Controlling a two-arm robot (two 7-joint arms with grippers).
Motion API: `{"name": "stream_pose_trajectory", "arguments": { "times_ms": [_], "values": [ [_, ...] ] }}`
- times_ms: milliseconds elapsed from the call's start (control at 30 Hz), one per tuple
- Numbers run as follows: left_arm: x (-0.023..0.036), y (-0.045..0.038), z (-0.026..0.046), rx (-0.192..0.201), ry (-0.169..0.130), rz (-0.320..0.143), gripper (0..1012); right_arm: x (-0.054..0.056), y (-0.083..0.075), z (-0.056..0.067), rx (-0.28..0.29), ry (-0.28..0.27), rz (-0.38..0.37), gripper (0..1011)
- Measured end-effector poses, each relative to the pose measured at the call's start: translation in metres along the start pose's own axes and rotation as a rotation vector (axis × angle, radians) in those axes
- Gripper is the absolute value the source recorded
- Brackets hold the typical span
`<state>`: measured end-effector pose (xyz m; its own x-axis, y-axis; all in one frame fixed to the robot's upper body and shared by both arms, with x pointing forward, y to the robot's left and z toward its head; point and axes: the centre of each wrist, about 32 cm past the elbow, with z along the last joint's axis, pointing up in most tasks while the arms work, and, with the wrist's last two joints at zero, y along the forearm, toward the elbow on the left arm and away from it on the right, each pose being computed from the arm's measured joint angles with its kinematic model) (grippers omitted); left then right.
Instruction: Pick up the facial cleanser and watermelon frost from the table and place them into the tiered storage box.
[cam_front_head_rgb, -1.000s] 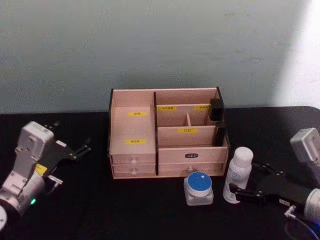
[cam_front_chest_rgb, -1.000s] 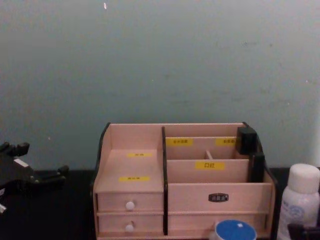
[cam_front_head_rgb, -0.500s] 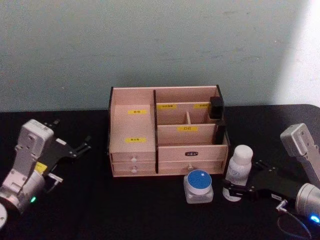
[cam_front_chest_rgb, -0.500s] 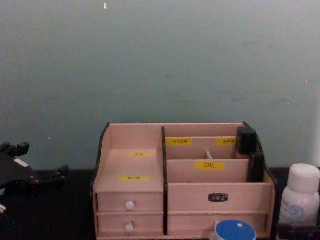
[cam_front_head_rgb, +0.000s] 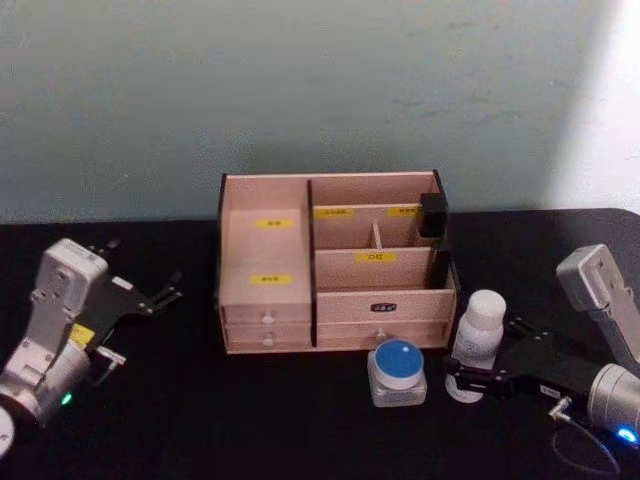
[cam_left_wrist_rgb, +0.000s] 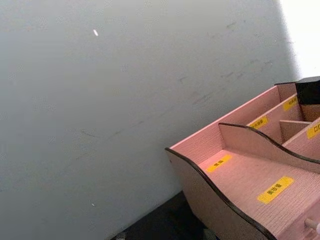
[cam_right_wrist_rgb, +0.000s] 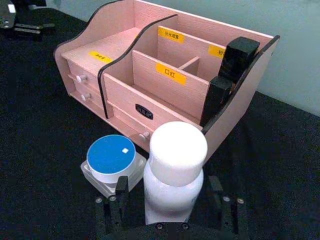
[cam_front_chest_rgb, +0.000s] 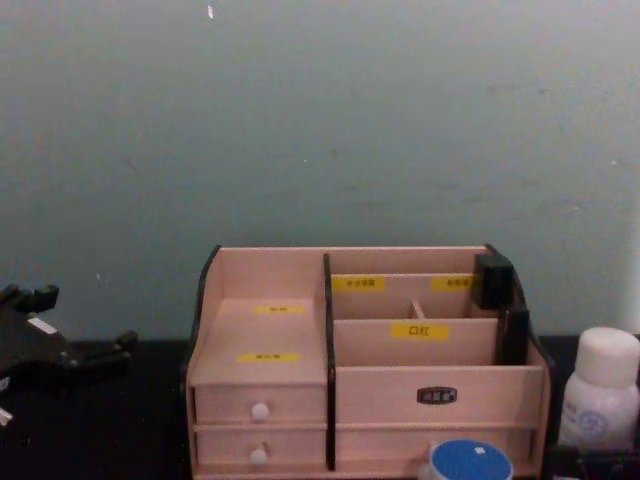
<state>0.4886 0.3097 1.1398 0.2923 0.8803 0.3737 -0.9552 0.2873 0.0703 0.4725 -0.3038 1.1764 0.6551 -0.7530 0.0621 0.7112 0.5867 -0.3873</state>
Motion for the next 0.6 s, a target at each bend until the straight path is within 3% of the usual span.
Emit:
{"name": "stream_pose_trajectory", "arguments": {
  "times_ms": [233, 600],
  "values": [
    [0.0, 0.0, 0.0, 0.0, 0.0, 0.0, 1001, 0.0, -0.0004, -0.0003, 0.0, 0.002, 0.0, 924],
    [0.0, 0.0, 0.0, 0.0, 0.0, 0.0, 1002, 0.0003, -0.001, -0.0002, 0.001, 0.002, 0.0, 609]
  ]
}}
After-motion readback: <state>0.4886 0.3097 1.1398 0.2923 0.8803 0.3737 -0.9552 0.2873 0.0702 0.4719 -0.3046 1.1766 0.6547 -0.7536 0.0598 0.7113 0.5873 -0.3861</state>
